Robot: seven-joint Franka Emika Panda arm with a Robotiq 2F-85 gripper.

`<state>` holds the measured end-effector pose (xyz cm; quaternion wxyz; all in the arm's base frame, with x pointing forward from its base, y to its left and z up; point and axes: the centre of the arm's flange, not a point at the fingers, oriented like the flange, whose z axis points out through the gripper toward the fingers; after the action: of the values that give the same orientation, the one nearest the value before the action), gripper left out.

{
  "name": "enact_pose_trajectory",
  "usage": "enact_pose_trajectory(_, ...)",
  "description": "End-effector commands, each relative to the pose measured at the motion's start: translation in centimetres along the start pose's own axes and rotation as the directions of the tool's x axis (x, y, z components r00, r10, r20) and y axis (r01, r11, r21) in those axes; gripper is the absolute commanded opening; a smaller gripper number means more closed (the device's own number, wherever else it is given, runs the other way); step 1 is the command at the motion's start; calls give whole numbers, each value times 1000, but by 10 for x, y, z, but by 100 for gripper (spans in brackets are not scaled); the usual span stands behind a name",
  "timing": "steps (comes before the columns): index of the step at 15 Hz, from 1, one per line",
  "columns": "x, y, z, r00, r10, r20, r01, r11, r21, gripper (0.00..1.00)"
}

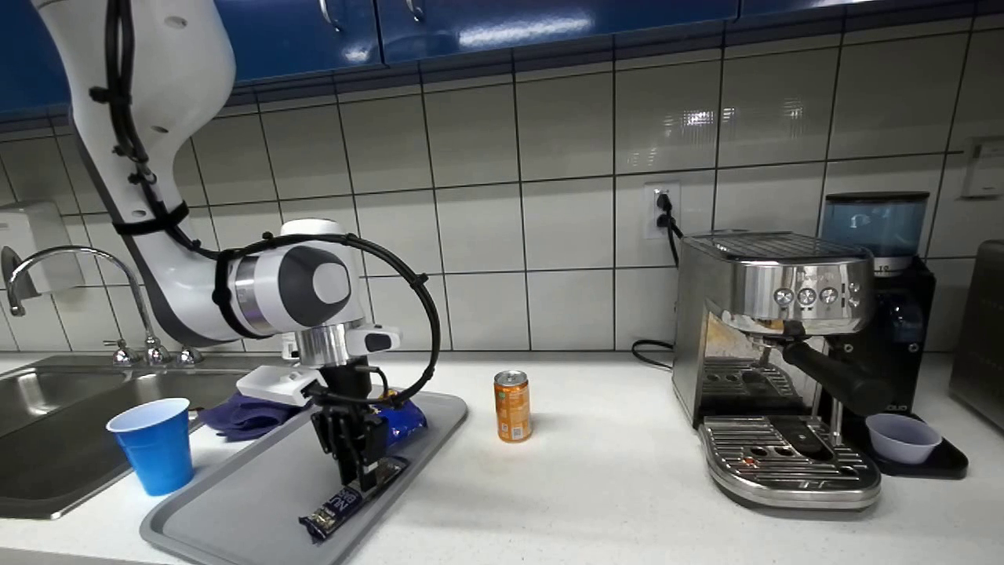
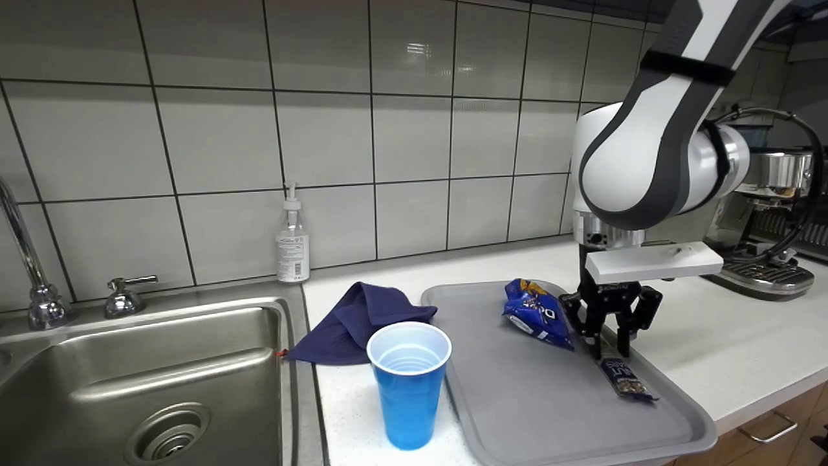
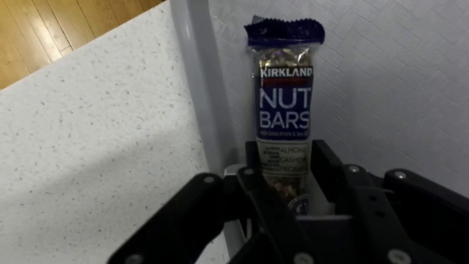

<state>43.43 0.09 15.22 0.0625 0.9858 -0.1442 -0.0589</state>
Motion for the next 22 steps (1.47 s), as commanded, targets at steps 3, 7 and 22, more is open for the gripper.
enact_pose_trajectory(3, -7, -2, -21, 999, -34, -36, 34, 999, -7, 89)
enact_pose_trajectory(7, -9, -5, -36, 996, -63, -58, 62, 998, -6, 100)
enact_pose_trajectory(22, -20, -60, -105, 944, -274, -185, 283, 959, 26, 100)
